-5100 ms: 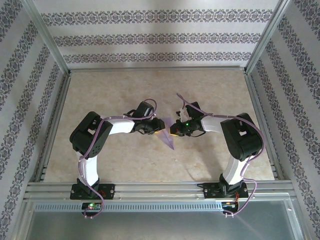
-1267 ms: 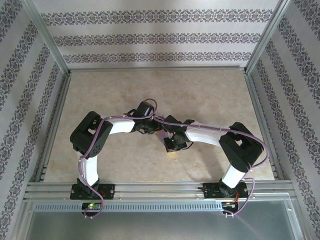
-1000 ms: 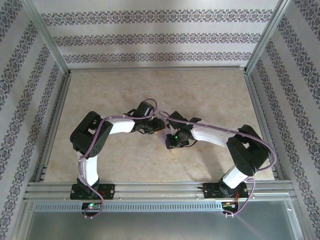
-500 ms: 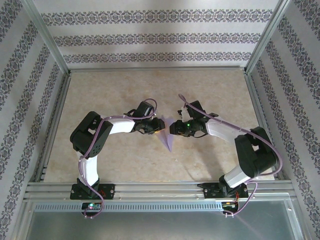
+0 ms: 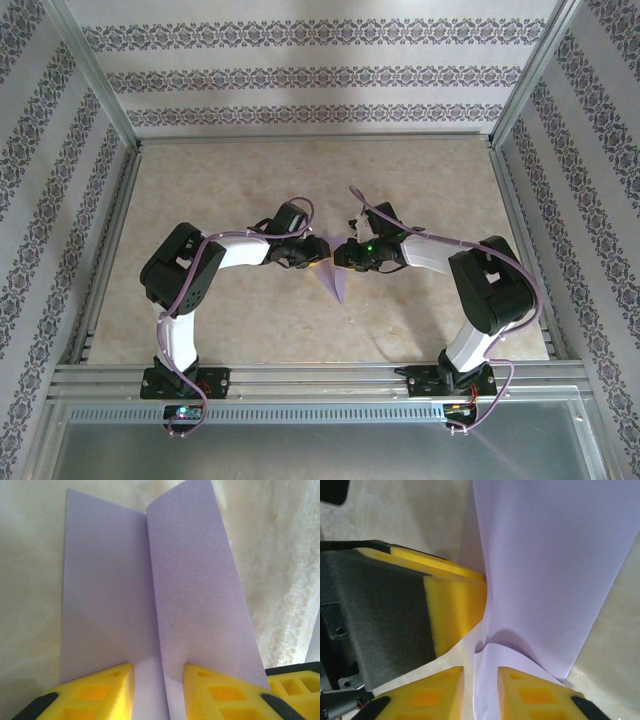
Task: Fold a paper plane with a square sheet of paper (fold left side to right side)
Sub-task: Fourth fold the wing at the center of the table.
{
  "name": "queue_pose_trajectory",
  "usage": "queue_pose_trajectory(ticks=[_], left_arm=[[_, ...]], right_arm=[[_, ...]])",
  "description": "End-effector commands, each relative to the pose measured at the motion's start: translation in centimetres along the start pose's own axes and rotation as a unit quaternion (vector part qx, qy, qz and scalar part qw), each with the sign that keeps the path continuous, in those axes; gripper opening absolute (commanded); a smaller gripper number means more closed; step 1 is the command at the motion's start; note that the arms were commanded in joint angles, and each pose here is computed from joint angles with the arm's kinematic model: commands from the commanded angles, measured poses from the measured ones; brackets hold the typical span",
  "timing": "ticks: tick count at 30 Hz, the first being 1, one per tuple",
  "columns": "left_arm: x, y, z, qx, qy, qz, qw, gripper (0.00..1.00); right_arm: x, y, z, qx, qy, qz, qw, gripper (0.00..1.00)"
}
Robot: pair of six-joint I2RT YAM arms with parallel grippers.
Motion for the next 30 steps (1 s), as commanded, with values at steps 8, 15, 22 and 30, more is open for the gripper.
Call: queue_pose_trajectory(ticks=[8,15,22,30], left_arm=[[0.6,1.1,-1.0,0.002,0.010,0.023,1.000,0.32],[0.5,1.1,-1.0,0.003,0.010,0.023,1.000,0.32],[0.5,1.1,-1.0,0.003,0.010,0.023,1.000,0.32],[0.5,1.0,-1.0,0.004,0.010,0.023,1.000,0.32]], right_arm=[[0.2,-0.3,0.7,-0.004,-0.002,-0.009,1.000,0.03],[0.4,-1.8,0.1,0.001,0.007,-0.039,0.999,0.02],[0.3,-2.7,0.2,0.002,0.006,-0.061,0.998,0.02],[0.4,-3.0,0.5,-0.002,0.007,-0.070,0.998,0.02]])
Point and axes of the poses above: each hand's point on the last joint's axis, 136 mm out from that joint toward the fingers, its own x axis out along the fingers, its own y axis along the line the jaws close on, z = x × y, the point moved 2 cm from there along -x, back along the fingers, and after that the axes turned 4 degrees about -x, right-handed, at the moved point
